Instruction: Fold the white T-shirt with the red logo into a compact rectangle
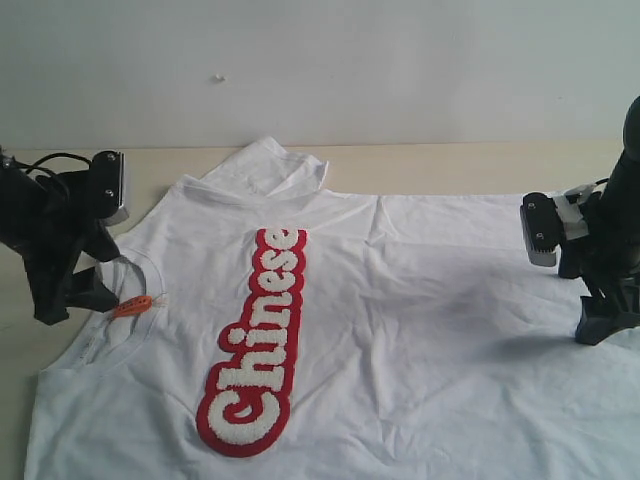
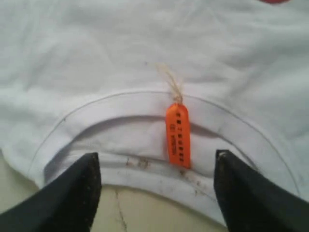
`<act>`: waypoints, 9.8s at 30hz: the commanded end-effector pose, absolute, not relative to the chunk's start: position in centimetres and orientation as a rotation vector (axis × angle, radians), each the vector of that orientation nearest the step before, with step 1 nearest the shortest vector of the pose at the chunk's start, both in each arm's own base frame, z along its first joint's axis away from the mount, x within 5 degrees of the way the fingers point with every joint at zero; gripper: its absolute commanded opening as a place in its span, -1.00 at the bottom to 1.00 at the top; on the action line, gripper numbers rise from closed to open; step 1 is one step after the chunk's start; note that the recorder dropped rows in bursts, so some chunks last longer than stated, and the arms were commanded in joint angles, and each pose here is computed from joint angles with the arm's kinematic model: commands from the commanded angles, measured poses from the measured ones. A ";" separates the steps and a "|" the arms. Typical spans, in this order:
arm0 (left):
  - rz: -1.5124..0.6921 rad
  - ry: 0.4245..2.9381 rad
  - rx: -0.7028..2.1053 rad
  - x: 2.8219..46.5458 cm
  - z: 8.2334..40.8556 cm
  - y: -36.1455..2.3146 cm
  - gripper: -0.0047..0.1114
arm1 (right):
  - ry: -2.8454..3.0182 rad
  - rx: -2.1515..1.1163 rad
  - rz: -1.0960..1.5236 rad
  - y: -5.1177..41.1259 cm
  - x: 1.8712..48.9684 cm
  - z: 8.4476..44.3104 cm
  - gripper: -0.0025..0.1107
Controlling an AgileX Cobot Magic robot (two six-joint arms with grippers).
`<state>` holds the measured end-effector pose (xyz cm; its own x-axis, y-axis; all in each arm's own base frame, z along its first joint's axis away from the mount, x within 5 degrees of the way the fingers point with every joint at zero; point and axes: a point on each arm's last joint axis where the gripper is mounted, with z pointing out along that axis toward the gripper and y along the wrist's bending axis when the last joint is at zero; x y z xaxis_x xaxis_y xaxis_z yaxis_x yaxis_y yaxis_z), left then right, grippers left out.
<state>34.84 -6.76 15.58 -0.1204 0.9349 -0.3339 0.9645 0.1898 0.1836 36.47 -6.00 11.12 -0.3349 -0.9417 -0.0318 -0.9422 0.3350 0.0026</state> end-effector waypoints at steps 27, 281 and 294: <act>-0.139 2.073 1.692 35.3 17.9 -9.4 -0.48 | 2.633 -1.756 0.116 -6.0 35.8 10.1 0.64; 0.236 2.208 1.064 38.1 12.5 -7.3 -0.92 | 2.411 -0.761 -0.337 -1.8 40.4 14.6 -0.96; 0.202 2.226 0.999 38.4 11.2 -7.4 -0.92 | 2.466 -0.676 -0.303 -1.8 40.6 14.0 0.17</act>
